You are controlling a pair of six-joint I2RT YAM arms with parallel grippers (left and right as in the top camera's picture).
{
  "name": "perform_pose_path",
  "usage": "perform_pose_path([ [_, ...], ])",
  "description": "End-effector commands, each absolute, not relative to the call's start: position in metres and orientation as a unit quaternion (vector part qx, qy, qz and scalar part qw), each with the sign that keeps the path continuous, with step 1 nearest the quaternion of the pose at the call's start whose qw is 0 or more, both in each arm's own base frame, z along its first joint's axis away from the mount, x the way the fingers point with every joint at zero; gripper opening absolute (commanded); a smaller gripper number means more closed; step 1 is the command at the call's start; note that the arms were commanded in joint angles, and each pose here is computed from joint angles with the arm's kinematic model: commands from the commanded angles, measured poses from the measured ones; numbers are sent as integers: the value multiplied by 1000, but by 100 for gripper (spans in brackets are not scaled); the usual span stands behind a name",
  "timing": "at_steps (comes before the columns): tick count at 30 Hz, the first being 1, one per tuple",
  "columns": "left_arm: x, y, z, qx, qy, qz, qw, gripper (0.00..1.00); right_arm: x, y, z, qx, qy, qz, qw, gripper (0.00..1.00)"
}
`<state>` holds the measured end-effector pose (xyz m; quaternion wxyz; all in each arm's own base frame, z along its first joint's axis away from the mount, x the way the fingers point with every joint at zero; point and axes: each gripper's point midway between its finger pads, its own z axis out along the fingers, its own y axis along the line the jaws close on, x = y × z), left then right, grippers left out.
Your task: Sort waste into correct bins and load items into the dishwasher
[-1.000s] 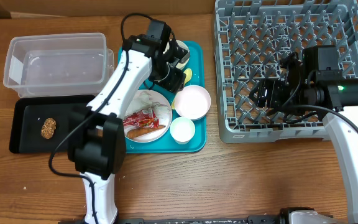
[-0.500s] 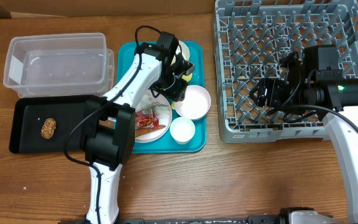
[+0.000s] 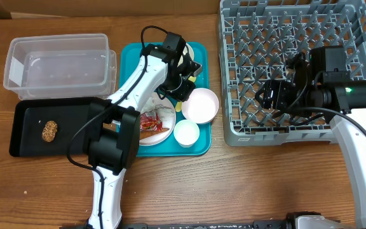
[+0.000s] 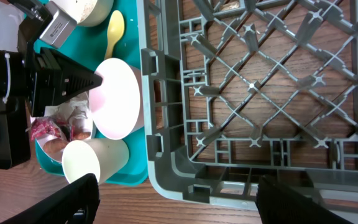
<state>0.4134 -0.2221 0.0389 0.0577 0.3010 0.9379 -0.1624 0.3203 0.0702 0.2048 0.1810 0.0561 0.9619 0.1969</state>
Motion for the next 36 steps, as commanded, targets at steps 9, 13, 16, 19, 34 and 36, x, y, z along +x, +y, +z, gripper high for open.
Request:
perform_pose_path([
  [9,449,-233,108,272,938,-179,122,4,323,69,215,52,960,196,194,83],
  [13,459,-237,142,276,931,-181,154,4,322,69,215,52,960,196,194,83],
  [16,462,-238,151,277,929,-182,162,4,322,69,215,52,960,196,193,83],
  [19,461,-238,151,273,931,-183,160,4,323,69,215,51,960,196,195,83],
  [34,441,-255,148,237,944,-192,125,4,362,97,216,116,945,189,241,69],
  [36,438,-258,148,236,945,-192,120,4,365,105,209,117,947,183,237,69],
])
